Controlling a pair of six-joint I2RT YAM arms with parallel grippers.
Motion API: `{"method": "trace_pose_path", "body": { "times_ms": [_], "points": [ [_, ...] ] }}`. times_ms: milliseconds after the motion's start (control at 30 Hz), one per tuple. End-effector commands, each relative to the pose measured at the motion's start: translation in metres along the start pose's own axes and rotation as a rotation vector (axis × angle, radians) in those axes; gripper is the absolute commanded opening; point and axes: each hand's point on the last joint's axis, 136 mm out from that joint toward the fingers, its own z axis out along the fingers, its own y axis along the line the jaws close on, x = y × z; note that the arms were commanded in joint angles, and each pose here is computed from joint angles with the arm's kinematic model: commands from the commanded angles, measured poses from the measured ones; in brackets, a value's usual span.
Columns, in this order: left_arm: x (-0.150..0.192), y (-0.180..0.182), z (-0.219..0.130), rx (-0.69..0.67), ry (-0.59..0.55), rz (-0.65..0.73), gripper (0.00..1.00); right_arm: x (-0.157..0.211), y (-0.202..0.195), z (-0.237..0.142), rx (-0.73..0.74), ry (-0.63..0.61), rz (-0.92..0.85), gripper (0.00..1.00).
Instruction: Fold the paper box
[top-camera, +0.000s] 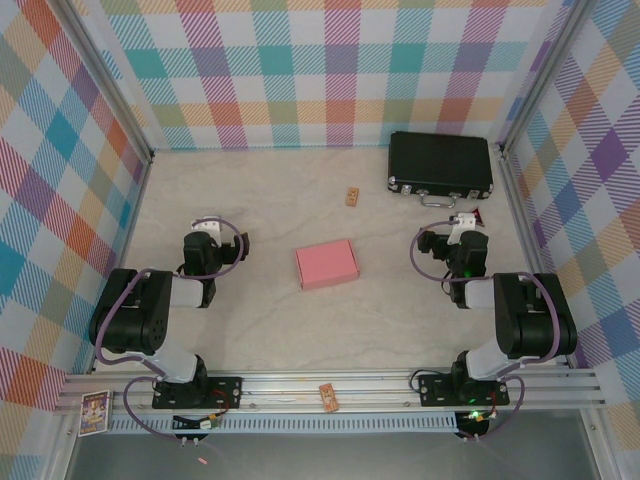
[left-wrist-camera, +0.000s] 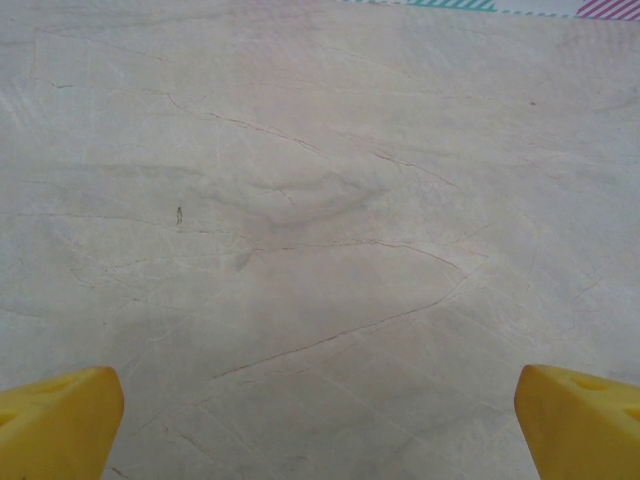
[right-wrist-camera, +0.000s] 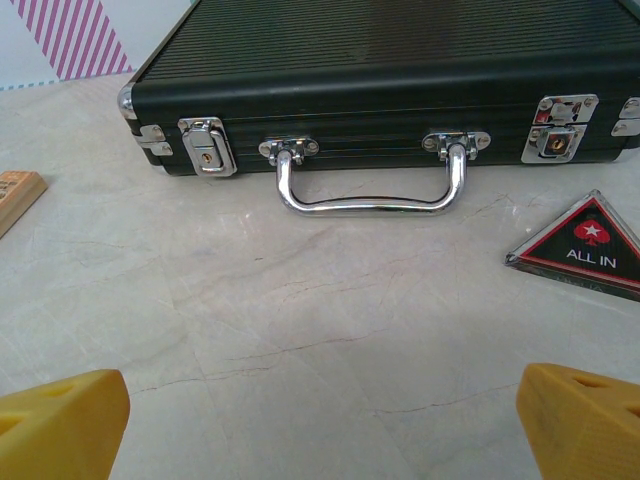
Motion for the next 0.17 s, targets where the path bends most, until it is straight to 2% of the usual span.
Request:
{"method": "trace_pose_path", "body": {
  "times_ms": [0,133],
  "points": [
    [-0.0083,-0.0003,0.0004,0.013,-0.036,0.002,1.0,-0.0058,0.0007,0.0029,0.003,-0.014,-0.013,0.99],
    [-0.0088,-0.0001,0.0002,0.012,-0.039,0.002,1.0,-0.0065,0.0011,0.0033,0.003,-0.015,-0.014,0.99]
  ]
}}
